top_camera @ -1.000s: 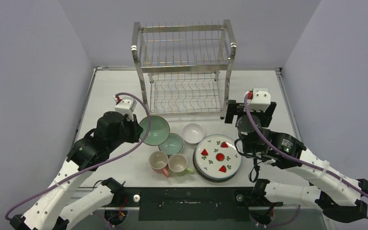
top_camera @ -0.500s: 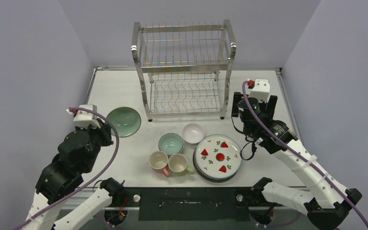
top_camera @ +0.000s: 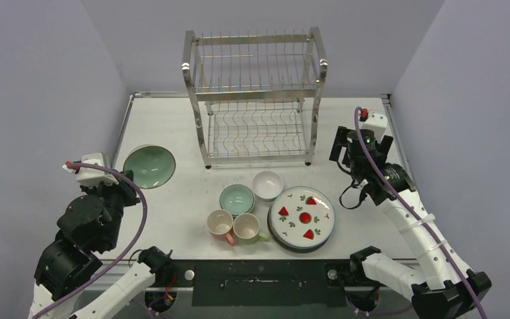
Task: Load the mixed dishes into the dish rack
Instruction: Insert the bowl into the dish rack.
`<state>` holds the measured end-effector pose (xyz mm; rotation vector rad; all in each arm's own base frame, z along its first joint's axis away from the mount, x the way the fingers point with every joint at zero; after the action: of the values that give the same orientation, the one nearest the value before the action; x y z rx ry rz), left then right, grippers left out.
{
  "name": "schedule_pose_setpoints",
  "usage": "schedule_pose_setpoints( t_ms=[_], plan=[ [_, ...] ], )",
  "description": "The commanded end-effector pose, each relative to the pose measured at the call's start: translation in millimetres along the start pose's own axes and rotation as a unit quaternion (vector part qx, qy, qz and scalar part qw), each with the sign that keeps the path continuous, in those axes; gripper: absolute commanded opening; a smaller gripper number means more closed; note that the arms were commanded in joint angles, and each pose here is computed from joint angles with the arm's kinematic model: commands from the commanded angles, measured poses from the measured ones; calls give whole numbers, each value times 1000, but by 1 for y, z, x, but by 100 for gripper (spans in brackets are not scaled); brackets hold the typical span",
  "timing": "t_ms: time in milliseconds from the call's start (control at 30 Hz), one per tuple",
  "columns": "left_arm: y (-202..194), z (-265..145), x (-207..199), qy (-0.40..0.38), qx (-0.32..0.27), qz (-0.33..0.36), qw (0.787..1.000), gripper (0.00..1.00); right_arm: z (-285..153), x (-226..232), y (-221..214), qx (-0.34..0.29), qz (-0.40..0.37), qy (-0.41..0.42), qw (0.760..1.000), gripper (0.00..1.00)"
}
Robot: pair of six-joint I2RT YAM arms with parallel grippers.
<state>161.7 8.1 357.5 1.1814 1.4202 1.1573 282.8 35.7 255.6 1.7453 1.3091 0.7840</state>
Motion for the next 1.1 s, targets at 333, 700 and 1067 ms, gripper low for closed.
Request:
schedule_pose_setpoints(
  t_ms=[333,700,1067],
  plan=[
    [41,-11,8,5,-69,-54,996,0,12,7,-4,14,57,44,997,90],
    [41,-11,7,1,-69,-56,996,0,13,7,-5,17,65,50,996,90],
    [42,-10,4,-3,-68,-58,996,0,11,11,-2,17,71,62,995,91]
  ],
)
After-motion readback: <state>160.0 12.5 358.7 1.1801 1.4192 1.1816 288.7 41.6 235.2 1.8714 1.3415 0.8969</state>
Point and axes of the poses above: each gripper's point midway between its finger pads, its own z axis out along the fingers, its own x axis along the line the jaws close on, y = z × x, the point moved 1 cm from there along -z, back along the fingers, and after that the axes turned 3 degrees about z, right-handed, at the moved point
